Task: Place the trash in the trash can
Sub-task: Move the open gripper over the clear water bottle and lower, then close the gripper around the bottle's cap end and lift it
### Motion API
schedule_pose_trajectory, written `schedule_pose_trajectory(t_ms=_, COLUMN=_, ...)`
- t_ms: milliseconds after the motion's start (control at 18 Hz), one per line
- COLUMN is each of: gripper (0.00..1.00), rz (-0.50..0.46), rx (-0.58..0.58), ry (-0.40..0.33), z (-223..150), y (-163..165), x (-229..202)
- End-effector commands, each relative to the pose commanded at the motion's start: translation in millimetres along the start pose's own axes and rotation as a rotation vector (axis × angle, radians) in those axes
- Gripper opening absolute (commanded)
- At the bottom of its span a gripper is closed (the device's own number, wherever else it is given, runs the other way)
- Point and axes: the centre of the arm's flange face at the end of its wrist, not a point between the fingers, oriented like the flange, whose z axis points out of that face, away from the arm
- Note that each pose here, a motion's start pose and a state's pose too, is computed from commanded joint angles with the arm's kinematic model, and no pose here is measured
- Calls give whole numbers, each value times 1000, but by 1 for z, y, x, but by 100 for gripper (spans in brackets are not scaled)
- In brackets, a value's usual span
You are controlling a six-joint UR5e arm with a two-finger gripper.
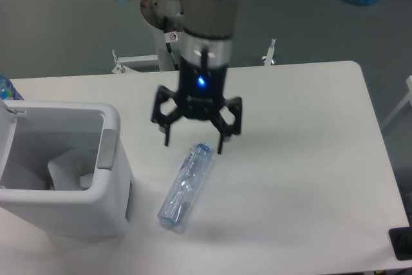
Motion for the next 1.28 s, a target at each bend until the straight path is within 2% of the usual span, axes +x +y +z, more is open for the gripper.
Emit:
schedule_pose_trajectory(t_ms=167, gripper=100, rz=-2, rx=-91, ry=-111, z=15, y=9, x=-15)
schedule_pose_trajectory(t_ms=444, gripper=100, rz=-20, rx=-158, ry=-79, z=60, y=21, x=-21)
schedule_pose_trajectory(t_ms=833, gripper=100, rz=48, rx=-245, ry=2, z=149, y=25, x=17)
schedule_pose_trajectory(t_ms=1278, gripper=100, rz=75, rx=-301, ry=44, z=194, y=38, x=36)
